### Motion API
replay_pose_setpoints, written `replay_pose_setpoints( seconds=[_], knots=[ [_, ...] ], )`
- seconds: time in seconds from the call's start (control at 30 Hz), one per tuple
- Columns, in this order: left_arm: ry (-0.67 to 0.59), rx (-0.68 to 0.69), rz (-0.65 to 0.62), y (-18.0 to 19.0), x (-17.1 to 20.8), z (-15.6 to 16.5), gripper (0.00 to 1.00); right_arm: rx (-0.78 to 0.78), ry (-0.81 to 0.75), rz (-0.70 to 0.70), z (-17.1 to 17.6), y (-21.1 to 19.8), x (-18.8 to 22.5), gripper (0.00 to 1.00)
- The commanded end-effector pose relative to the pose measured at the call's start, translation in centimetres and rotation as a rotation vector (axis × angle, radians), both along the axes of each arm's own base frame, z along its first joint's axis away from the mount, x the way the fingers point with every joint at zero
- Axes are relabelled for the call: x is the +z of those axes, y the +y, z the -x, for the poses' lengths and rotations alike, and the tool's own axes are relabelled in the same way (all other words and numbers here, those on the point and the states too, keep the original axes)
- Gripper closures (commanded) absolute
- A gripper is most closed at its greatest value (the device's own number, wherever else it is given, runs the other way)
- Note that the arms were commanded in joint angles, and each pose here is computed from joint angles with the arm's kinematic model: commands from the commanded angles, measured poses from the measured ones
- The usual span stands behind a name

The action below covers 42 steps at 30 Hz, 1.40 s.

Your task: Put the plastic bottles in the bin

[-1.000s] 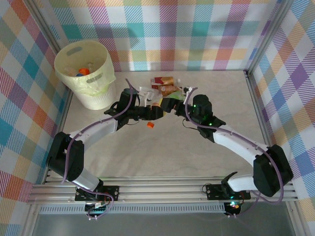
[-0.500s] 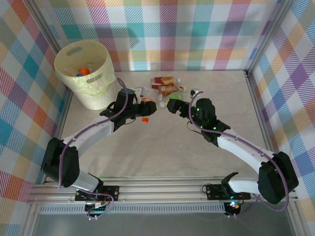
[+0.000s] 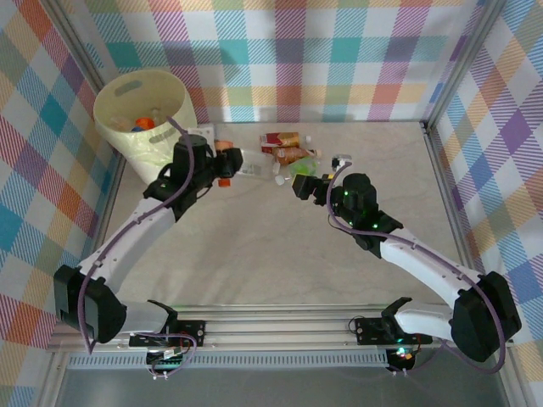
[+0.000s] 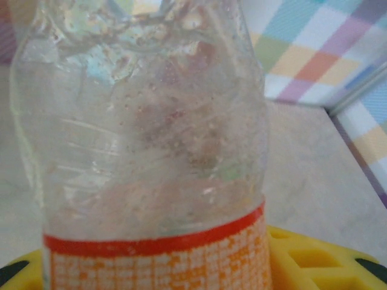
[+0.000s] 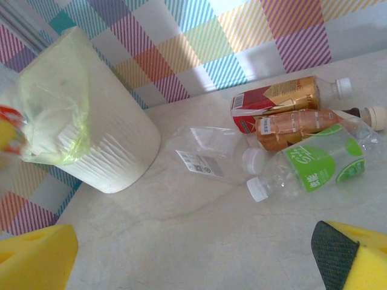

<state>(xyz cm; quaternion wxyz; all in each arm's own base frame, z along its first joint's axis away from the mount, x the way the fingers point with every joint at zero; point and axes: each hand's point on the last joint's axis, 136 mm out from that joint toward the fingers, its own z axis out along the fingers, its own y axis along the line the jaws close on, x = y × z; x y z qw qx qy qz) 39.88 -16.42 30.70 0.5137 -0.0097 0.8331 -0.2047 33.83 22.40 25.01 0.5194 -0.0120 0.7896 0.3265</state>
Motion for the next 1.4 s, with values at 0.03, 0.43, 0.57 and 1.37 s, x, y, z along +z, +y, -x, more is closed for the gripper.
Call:
replay_pose_setpoints(
  seconds=[0.03, 0.43, 0.57, 1.37],
  knots=[
    [-0.144, 0.107, -0.114, 3.6, 6.1, -0.5, 0.52, -0.01, -0.042, 0.008, 0.1, -0.2, 0.5, 0.0],
    [-0.287, 0.4, -0.143, 12.1, 13.7, -5.2, 0.52, -0.012, -0.05, 0.004, -0.2, -0.1, 0.9, 0.0],
    [-0.294, 0.504, -0.134, 14.7, 14.6, -7.9, 0.53, 0.007, -0.059, 0.009, -0.1, 0.1, 1.2, 0.0],
    [-0.21, 0.12, -0.431, 18.0, 6.2, -18.0, 0.51, 0.037, -0.178, 0.156, 2.9, -2.1, 2.0, 0.0]
  ],
)
